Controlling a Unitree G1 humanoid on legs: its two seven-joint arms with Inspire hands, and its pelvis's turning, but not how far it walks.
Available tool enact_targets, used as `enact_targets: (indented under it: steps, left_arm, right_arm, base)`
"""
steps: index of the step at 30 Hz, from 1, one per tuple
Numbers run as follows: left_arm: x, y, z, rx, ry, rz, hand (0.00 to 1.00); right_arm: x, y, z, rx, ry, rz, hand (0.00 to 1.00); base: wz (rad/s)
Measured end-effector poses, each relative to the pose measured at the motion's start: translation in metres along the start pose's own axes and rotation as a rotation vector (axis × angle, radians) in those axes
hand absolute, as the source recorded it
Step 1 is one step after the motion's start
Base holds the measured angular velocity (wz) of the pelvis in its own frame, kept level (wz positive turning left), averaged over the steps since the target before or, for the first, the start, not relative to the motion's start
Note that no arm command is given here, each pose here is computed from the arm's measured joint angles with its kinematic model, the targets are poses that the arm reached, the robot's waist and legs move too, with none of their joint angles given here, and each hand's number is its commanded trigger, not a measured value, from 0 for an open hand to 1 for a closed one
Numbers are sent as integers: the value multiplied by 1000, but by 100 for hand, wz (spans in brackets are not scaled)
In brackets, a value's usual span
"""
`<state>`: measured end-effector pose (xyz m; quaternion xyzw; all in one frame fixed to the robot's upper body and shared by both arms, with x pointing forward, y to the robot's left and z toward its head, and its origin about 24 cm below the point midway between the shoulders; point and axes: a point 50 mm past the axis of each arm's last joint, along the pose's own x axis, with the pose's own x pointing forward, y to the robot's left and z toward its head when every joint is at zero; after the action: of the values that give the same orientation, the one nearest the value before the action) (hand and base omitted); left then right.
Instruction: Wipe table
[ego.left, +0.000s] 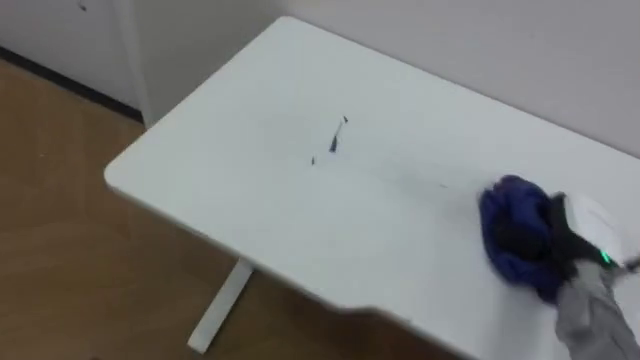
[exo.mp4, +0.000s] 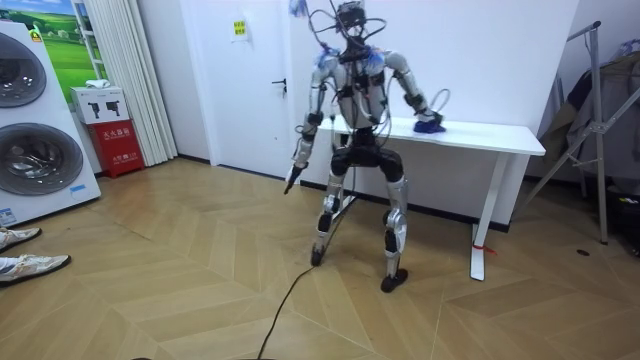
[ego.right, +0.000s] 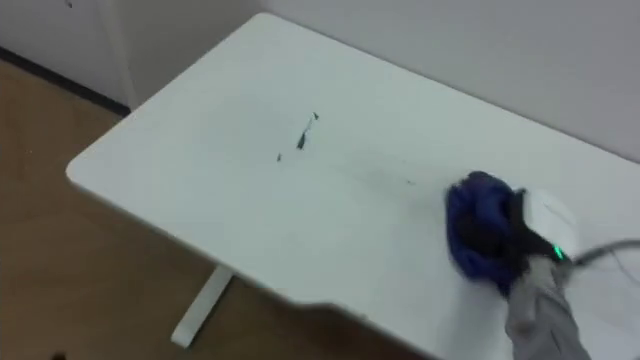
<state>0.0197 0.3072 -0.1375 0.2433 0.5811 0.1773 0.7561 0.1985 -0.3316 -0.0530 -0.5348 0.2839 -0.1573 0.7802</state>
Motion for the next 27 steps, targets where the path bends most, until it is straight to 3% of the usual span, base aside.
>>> enact_targets:
  steps: [3, 7, 8, 11, 15, 24, 27]
  left_arm:
    - [-2, -11, 1, -23, -2, -21, 0]
    - [-6, -26, 4, -45, -7, -50, 0]
    - [-7, -31, 3, -53, 1, -61, 0]
    - [-10, -42, 7, -64, 9, -85, 0]
    - [-12, -36, -2, -55, 38, -66, 0]
    - [-11, -4, -28, -60, 103, 21, 0]
    - [-9, -1, -17, -87, 52, 28, 0]
  right_arm:
    - [9, -5, 23, 10, -64, 32, 100]
    - [17, -12, 100, -150, -315, 53, 100]
    - [14, -11, 131, -184, -415, 49, 100]
    - [5, -7, 174, -190, -559, 72, 100]
    - [10, -8, 163, -147, -520, 72, 100]
    - [6, 5, 38, 20, -133, -8, 100]
    - [7, 3, 36, 18, -123, -12, 100]
  base:
    - [-63]
    - [-109]
    - [-100]
    - [-19]
    - [53]
    - [47]
    - [-18]
